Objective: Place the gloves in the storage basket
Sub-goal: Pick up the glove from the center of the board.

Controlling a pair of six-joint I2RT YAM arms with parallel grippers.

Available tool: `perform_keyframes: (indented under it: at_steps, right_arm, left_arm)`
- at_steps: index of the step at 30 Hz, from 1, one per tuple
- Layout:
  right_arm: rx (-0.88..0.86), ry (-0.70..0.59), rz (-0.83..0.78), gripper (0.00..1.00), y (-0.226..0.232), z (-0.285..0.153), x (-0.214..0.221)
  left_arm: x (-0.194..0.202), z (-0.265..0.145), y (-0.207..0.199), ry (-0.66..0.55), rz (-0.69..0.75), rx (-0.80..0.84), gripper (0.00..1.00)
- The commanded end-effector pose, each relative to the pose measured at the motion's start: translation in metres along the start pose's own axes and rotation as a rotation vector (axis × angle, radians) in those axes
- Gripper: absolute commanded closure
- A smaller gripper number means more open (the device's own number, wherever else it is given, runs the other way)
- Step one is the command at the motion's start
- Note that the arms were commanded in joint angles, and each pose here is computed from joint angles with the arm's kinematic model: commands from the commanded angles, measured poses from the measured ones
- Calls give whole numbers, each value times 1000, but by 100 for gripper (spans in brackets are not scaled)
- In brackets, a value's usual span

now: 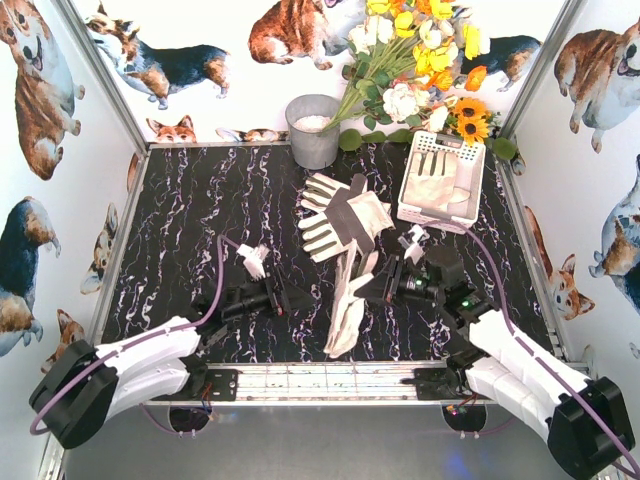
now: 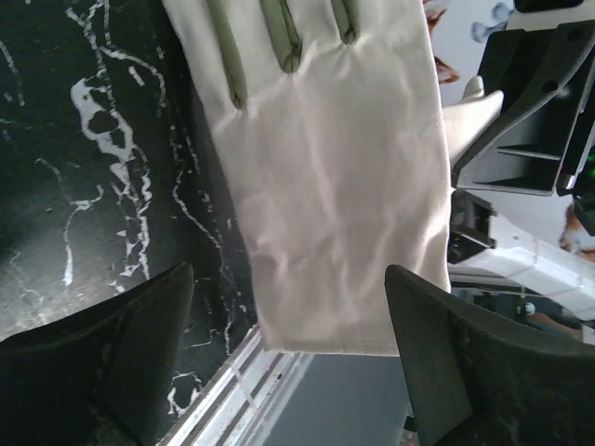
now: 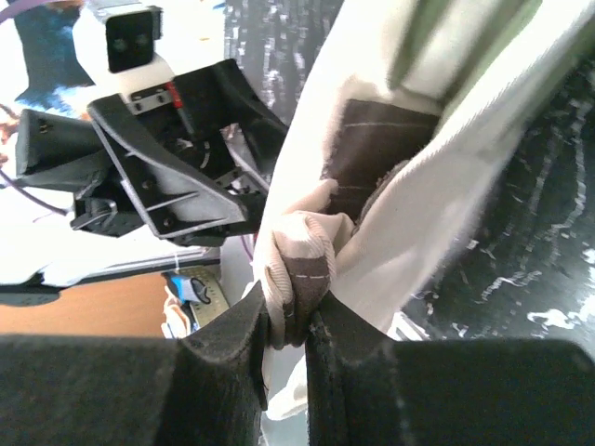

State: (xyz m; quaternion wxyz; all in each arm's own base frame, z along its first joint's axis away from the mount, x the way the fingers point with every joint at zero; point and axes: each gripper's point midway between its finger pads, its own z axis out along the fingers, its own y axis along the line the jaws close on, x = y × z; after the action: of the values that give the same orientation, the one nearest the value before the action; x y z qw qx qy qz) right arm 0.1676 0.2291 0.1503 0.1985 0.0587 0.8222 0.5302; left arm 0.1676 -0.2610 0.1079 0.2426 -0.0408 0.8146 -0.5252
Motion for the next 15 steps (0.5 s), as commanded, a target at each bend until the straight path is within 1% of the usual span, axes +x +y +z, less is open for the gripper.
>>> perform_keyframes:
  at_steps: [1,6,9,13,15]
  right_arm:
    - [-172,-24,-113,100,67,-15,-18]
    - [-203,-23,-139,100,84,-21,-22]
    - [-209,-27,-148,100,87,-21,-23]
    - [-221,-27,-165,100,86,-19,-23]
    - [-219,-26,-160,100,84,-17,-24]
  left_arm:
    - [-12,-7,-29,-22,30,111,20]
    - [-17,-7,-43,-31,23,162,19]
    - [-21,-6,-44,-39,26,156,20]
    - [-31,-9,-36,-93,24,111,22]
    - [-35,-12,-43,-107,38,140,23]
